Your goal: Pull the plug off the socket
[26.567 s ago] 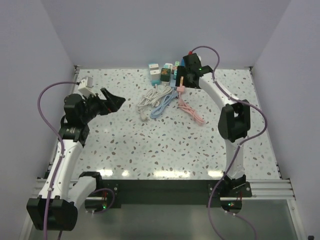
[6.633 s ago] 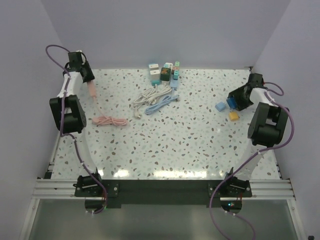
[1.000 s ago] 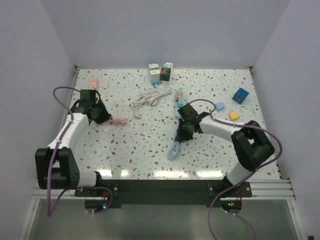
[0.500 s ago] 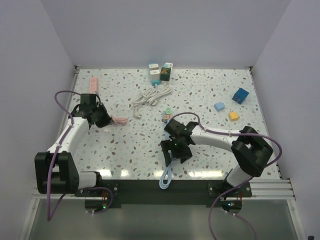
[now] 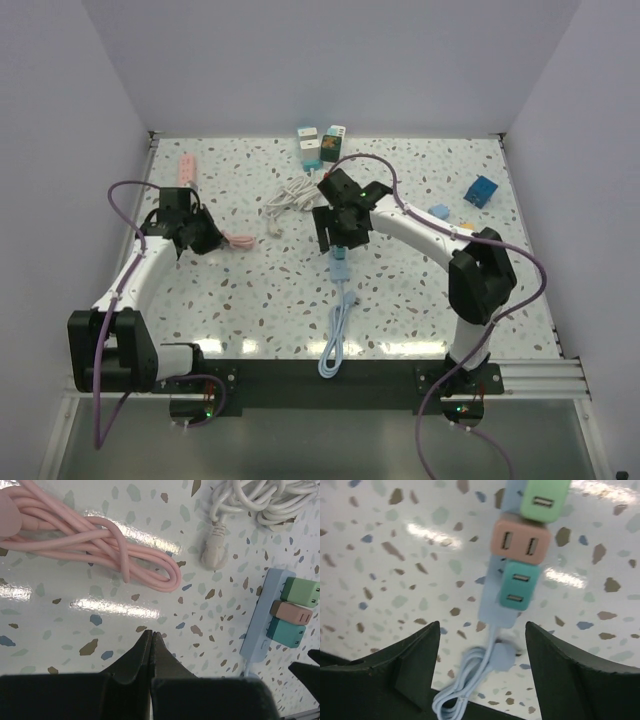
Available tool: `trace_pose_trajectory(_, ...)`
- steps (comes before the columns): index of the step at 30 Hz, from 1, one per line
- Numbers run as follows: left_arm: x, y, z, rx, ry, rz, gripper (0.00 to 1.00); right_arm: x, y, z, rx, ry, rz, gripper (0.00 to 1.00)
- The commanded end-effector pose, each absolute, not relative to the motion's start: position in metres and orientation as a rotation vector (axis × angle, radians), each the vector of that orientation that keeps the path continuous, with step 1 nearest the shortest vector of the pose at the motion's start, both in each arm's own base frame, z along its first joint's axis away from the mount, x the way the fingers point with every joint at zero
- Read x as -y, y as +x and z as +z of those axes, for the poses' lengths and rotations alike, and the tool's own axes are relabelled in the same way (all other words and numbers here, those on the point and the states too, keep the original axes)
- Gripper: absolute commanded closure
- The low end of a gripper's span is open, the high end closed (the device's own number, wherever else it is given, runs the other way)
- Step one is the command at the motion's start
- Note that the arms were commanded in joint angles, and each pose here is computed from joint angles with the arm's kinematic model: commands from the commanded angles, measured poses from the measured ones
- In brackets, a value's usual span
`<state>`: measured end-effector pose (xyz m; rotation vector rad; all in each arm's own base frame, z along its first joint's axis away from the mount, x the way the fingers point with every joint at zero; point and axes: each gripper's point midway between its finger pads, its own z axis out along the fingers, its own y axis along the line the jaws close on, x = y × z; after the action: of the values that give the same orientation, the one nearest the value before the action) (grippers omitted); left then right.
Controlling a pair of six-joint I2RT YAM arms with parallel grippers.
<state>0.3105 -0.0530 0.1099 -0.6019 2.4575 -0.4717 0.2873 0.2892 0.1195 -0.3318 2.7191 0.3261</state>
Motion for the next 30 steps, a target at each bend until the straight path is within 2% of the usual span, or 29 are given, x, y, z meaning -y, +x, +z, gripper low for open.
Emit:
trace_pose_trajectory(1,0.057,0.322,0.132,-2.378,-0.543,-0.508,1.0,-0.262,0.308,0.111,-2.723,-0.335,0.163,0.3)
trace_pose_trajectory(9,0.059,0.321,0.124,-2.383,-0.538,-0.524,1.0,-0.278,0.327,0.092,-2.697,-0.366,0.211,0.37)
trace_pose_trajectory(18,0.078,0.315,0.11,-2.402,-0.491,-0.608,1.0,-0.276,0.341,0.055,-2.683,-0.244,0.137,0.55)
trace_pose_trajectory(24,0.102,0.309,0.102,-2.395,-0.425,-0.721,1.0,-0.275,0.346,0.043,-2.679,-0.172,0.114,0.78)
trace_pose_trajectory(25,0.109,0.31,0.102,-2.383,-0.394,-0.739,0.99,-0.274,0.345,0.045,-2.683,-0.163,0.115,0.83)
trace_pose_trajectory(26,0.114,0.309,0.103,-2.379,-0.377,-0.769,0.98,-0.271,0.342,0.042,-2.7,-0.149,0.114,0.94)
trace_pose_trajectory(27,0.118,0.305,0.097,-2.385,-0.377,-0.792,0.96,-0.272,0.339,0.047,-2.703,-0.139,0.156,1.0)
trace_pose_trajectory(30,0.142,0.303,0.098,-2.354,-0.301,-0.898,0.87,-0.271,0.337,0.054,-2.717,-0.075,0.248,1.0)
